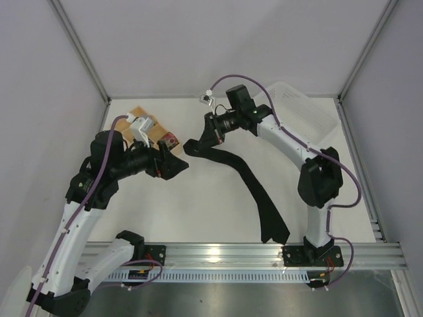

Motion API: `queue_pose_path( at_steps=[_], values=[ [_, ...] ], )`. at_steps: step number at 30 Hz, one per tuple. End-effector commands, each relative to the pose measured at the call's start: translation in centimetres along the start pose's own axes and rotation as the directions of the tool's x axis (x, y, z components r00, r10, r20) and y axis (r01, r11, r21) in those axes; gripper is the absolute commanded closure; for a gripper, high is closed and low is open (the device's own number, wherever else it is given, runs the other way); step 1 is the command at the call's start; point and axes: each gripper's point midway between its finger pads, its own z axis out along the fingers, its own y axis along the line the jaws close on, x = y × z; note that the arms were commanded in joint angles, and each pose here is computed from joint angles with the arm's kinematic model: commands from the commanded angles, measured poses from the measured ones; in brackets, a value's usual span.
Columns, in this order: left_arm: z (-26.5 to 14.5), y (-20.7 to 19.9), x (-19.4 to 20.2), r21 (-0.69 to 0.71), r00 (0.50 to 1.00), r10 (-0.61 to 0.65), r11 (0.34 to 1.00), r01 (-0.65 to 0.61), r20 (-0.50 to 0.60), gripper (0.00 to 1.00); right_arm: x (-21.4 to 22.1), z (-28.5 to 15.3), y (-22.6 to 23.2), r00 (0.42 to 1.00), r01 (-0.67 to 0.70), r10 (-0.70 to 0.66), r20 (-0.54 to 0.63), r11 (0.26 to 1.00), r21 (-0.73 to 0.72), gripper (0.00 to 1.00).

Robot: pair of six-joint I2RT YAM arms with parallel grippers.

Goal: Roll the ties
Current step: Flatten the tie

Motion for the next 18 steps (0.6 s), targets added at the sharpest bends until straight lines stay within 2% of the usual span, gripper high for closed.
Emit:
queue_pose_path(
  at_steps=[1, 6, 10, 13, 18],
  values=[
    [-1.1, -2.9, -0.3, 0.157, 0.989, 0.139, 0.977, -0.145, 0.046, 0.06, 1.7, -0.7, 8.9, 0.996, 0.05, -0.066, -0.058, 0.969, -0.242, 1.0],
    [-1.4, -4.1, 1.8, 0.239, 0.98, 0.2, 0.95, -0.199, 0.023, 0.04, 5.8, 0.1, 12.2, 0.989, -0.018, -0.03, -0.142, 0.944, -0.329, 1.0],
    [-2.3, -5.4, 3.4, 0.331, 0.97, 0.24, 0.914, -0.234, 0.025, 0.05, 6.4, 0.3, 14.8, 0.988, -0.025, -0.035, -0.147, 0.92, -0.391, 1.0],
    [-2.8, -6.5, 4.8, 0.416, 0.967, 0.253, 0.879, -0.232, 0.004, 0.08, 6.6, 0.5, 16.1, 0.987, -0.026, -0.044, -0.157, 0.907, -0.42, 1.0],
    [-2.8, -6.5, 6.8, 0.458, 0.972, 0.232, 0.869, -0.19, -0.036, 0.15, 6.5, 0.5, 17.4, 0.985, -0.031, -0.051, -0.167, 0.892, -0.452, 1.0]
  ],
)
